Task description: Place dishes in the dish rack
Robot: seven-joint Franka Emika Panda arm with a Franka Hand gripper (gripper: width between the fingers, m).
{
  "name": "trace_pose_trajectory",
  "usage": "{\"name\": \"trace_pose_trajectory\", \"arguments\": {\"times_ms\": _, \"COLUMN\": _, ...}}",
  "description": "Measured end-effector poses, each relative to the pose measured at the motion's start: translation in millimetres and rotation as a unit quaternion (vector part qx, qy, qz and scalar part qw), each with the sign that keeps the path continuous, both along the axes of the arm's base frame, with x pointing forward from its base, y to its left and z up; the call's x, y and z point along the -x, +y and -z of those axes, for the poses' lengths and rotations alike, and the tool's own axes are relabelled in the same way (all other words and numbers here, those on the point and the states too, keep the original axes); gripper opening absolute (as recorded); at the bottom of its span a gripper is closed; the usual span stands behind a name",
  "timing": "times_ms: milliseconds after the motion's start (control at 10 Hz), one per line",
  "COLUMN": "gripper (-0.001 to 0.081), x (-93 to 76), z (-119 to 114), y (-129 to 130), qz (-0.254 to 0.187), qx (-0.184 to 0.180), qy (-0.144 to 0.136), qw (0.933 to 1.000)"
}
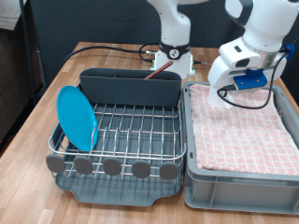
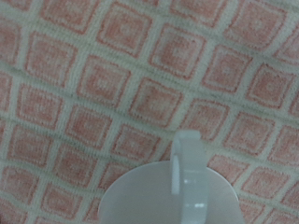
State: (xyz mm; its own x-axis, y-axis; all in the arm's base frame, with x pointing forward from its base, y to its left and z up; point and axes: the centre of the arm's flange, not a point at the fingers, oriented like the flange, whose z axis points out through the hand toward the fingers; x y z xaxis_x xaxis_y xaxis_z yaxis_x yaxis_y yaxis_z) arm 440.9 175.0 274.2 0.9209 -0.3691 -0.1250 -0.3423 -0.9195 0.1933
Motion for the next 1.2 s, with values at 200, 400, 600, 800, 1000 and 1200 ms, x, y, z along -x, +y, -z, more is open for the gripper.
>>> {"name": "trace_pose_trajectory", "arguments": {"times_ms": 200, "gripper": 0.0802, "x": 1.2, "z": 6.2, "y": -5.1, "qz": 0.004, "qx": 0.000, "qy": 0.001, "qw": 1.0000}}
{"name": "trace_pose_trajectory", "arguments": {"times_ms": 400, "gripper": 0.0802, "x": 1.6, "z": 12.2, "y": -8.1, "qz": 0.007, "qx": -0.001, "qy": 0.003, "qw": 1.0000}}
{"name": "trace_pose_trajectory", "arguments": {"times_ms": 600, "gripper": 0.0802, "x": 1.7, "z": 17.4, "y": -8.8, "qz": 0.008, "qx": -0.002, "qy": 0.003, "qw": 1.0000}}
{"name": "trace_pose_trajectory", "arguments": {"times_ms": 800, "gripper": 0.0802, "x": 3.5, "z": 22.5, "y": -10.5, "qz": 0.014, "qx": -0.007, "qy": 0.004, "qw": 0.9999}}
{"name": "trace_pose_trajectory", "arguments": {"times_ms": 1000, "gripper": 0.0799, "x": 5.7, "z": 26.9, "y": -12.3, "qz": 0.024, "qx": -0.013, "qy": 0.006, "qw": 0.9996}}
{"name": "trace_pose_trajectory", "arguments": {"times_ms": 1200, "gripper": 0.0592, "x": 6.8, "z": 29.0, "y": -13.3, "qz": 0.026, "qx": -0.014, "qy": 0.005, "qw": 0.9996}}
